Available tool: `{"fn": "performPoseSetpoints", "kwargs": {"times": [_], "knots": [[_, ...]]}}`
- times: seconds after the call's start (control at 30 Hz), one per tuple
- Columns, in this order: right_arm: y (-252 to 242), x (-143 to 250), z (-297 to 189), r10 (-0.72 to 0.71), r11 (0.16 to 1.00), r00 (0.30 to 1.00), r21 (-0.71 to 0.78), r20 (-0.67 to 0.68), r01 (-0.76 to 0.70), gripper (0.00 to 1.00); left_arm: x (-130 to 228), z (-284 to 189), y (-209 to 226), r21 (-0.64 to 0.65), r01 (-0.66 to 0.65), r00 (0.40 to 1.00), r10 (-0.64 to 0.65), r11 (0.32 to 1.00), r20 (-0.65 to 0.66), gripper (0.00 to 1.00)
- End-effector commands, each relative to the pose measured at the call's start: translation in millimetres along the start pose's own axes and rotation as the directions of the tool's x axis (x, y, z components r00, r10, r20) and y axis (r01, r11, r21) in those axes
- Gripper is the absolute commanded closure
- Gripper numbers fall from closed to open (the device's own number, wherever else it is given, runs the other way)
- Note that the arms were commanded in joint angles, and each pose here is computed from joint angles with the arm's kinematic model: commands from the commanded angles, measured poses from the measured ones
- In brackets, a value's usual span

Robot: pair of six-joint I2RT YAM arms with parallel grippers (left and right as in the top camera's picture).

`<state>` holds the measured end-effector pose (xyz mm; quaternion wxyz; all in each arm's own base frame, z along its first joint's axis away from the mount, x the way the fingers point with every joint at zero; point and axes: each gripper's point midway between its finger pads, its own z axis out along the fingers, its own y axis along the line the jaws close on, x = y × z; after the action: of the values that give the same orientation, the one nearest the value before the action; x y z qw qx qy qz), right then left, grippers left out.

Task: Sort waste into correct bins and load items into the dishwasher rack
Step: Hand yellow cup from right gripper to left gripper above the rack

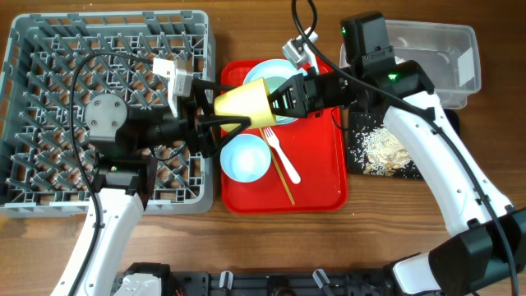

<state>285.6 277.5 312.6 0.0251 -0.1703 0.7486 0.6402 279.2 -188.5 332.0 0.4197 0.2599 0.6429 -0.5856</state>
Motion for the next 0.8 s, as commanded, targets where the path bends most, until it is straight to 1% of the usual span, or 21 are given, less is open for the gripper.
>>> {"fn": "performPoseSetpoints", "kwargs": {"times": [0.0,0.13,0.3,0.4,0.43,0.53,0.7,0.77], "knots": [[2.1,2.5,2.9,0.01,0.999,1.0,-0.031,-0.022,-0.011,0.96,-0.8,3.6,-3.8,0.017,-0.002,1.0,0.002,1.0,-0.008,0.09],[2.0,2.5,2.9,0.011,0.999,1.0,-0.031,-0.022,-0.011,0.96,0.8,10.8,-12.1,0.046,-0.025,1.0,0.025,0.999,-0.015,0.11],[2.1,2.5,2.9,0.011,0.999,1.0,-0.032,-0.022,-0.011,0.96,0.7,10.9,-12.5,0.048,-0.027,1.0,0.028,0.999,-0.014,0.15],[2.1,2.5,2.9,0.011,0.999,1.0,-0.032,-0.022,-0.012,0.96,0.6,10.9,-12.6,0.048,-0.028,0.999,0.028,0.998,-0.014,0.2],[2.1,2.6,2.9,0.011,0.999,1.0,-0.032,-0.022,-0.012,0.96,0.6,10.9,-12.4,0.047,-0.027,1.0,0.028,0.999,-0.014,0.23],[2.0,2.5,2.9,0.011,0.999,1.0,-0.031,-0.022,-0.012,0.96,0.3,11.0,-11.9,0.045,-0.027,1.0,0.027,0.999,-0.012,0.27],[2.0,2.5,2.9,0.011,0.999,1.0,-0.031,-0.022,-0.012,0.96,0.3,11.0,-11.9,0.044,-0.027,1.0,0.028,0.999,-0.012,0.3],[2.0,2.5,2.9,0.011,0.999,1.0,-0.031,-0.022,-0.011,0.96,0.2,10.9,-11.8,0.044,-0.028,1.0,0.028,0.999,-0.012,0.33]]}}
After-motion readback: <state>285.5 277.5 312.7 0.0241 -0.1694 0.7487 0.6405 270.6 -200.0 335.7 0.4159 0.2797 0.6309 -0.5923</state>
